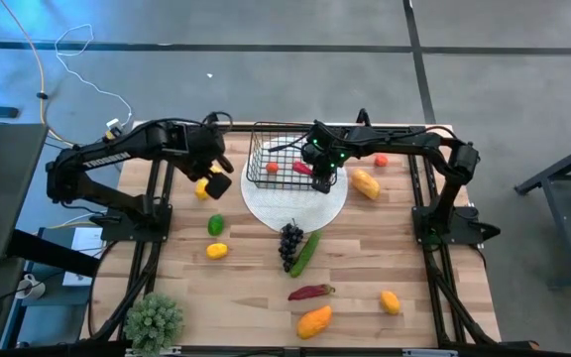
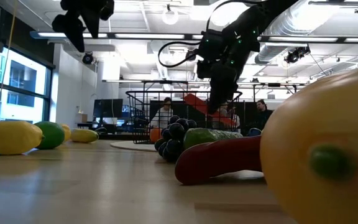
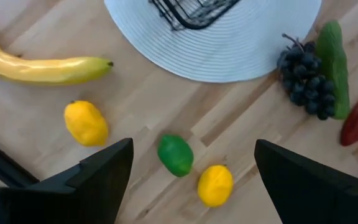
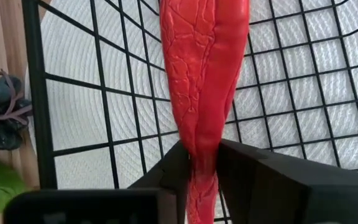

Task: Build produce basket
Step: Put the orange carrot into the black wire basket, then put the green lime into the black wire basket

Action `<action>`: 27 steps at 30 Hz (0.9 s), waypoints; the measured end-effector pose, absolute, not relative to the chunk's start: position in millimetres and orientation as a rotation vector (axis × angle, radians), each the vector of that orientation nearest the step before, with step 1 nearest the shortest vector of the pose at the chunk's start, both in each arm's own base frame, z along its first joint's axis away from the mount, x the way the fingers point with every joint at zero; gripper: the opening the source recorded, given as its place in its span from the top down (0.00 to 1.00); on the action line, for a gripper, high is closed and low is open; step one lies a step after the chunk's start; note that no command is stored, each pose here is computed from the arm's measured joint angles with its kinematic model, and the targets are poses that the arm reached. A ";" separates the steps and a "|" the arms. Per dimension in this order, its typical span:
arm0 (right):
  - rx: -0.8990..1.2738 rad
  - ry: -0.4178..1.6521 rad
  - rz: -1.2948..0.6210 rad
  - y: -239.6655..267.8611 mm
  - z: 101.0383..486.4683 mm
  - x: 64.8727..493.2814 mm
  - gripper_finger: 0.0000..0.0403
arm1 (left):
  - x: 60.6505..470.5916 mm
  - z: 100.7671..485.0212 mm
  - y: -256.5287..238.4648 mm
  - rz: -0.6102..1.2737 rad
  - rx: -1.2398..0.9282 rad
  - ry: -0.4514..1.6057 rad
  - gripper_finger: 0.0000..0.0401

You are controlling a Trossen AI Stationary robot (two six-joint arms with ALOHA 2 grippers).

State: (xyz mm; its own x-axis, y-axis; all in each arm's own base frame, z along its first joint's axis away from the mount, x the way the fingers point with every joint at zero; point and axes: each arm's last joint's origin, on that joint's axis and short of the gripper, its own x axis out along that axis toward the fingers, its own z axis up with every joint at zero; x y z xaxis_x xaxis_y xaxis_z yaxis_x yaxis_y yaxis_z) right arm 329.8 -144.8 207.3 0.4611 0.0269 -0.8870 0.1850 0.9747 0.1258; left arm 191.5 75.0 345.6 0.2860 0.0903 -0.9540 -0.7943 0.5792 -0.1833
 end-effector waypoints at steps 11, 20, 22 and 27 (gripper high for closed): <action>0.237 1.118 -0.075 -143.2 218.9 330.3 0.66 | 197.1 345.5 57.9 0.692 -0.793 1.129 0.19; 0.207 1.074 -0.080 -152.3 249.8 335.3 0.65 | 201.7 345.4 34.2 0.821 -0.853 1.071 0.19; 0.205 1.063 -0.089 -156.3 254.7 335.0 0.65 | 202.4 343.7 28.3 0.834 -0.868 1.067 0.19; 0.204 1.060 -0.106 -166.3 270.7 331.2 0.65 | 203.6 314.3 13.7 0.910 -0.918 1.122 0.19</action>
